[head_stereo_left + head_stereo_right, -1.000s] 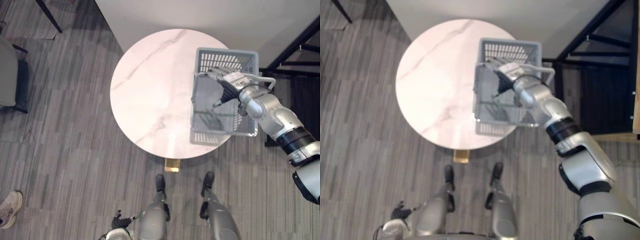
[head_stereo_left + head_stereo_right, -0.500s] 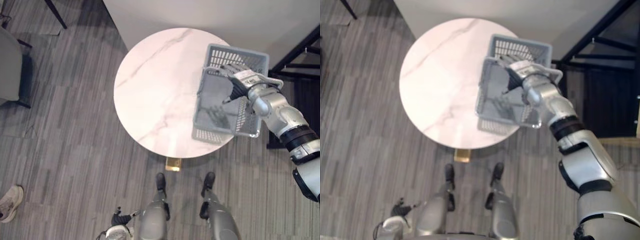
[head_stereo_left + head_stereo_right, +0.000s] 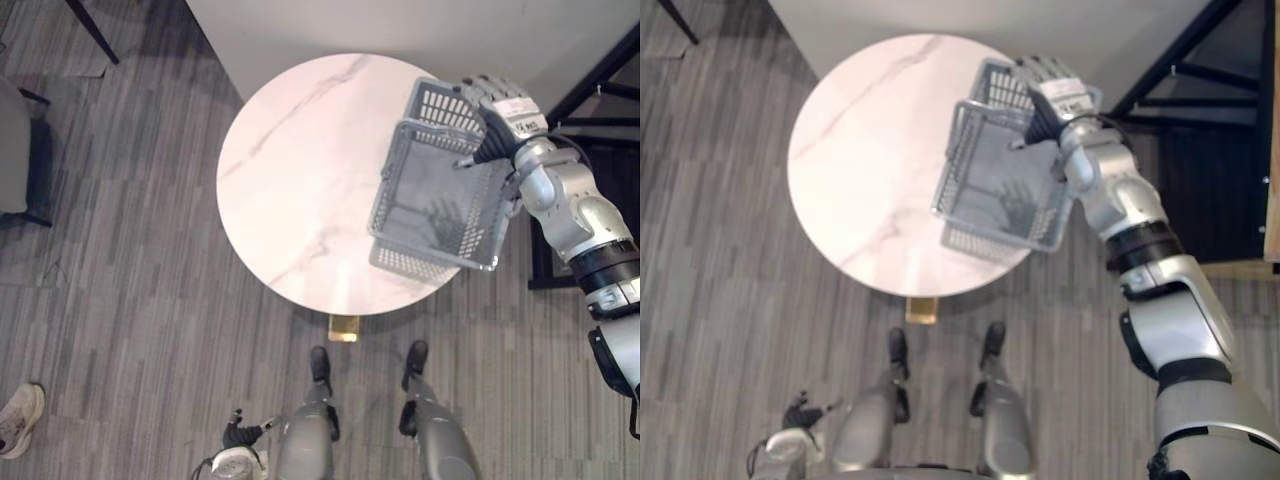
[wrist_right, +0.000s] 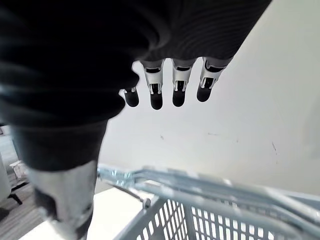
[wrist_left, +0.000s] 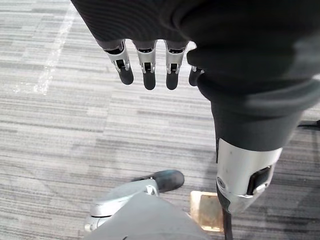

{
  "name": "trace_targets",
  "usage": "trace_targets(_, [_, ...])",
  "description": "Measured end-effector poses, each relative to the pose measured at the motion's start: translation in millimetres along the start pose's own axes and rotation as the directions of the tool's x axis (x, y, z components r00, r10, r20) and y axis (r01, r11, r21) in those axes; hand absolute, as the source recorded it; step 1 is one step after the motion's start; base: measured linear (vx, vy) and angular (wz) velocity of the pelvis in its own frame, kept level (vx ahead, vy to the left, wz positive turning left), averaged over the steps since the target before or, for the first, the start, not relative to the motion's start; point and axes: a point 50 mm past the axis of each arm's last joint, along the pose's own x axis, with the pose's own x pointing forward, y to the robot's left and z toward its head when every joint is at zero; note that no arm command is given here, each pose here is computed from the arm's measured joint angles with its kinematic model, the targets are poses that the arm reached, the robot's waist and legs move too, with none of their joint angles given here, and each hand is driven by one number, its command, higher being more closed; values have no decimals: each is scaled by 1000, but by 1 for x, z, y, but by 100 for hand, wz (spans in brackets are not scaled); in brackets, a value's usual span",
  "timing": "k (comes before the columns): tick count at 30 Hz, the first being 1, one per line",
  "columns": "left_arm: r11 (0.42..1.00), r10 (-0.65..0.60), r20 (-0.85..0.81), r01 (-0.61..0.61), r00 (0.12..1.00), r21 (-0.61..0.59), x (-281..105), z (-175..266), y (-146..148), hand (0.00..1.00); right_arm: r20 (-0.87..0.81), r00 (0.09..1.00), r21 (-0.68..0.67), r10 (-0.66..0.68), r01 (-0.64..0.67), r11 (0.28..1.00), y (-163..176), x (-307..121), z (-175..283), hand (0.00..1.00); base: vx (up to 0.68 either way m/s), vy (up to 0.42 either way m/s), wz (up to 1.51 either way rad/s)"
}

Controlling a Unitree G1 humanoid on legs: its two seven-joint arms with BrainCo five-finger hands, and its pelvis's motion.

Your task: Pick vegetable in the basket

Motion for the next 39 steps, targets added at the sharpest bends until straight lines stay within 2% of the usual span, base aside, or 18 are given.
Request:
trace_targets(7, [1000, 1, 3, -1, 1000, -3, 0, 1, 0, 0, 3, 1000, 23, -4, 3, 1000, 0, 0, 1, 0, 21, 3, 0])
trace_targets(17, [1000, -15, 15, 15, 1000, 18, 0, 2, -3, 0, -138, 986, 26, 91, -88, 996, 21, -9, -30, 0, 26, 6, 1])
trace_targets(29, [999, -37, 35, 36, 999, 41, -1, 5, -9, 0, -288, 954, 54, 87, -75, 996, 15, -11, -58, 0, 13, 5, 6])
trace_targets(39, [999, -35, 35, 35, 999, 15, -2, 6, -12, 0, -296, 954, 48, 49, -37, 998, 9, -6, -58, 0, 13, 4, 1])
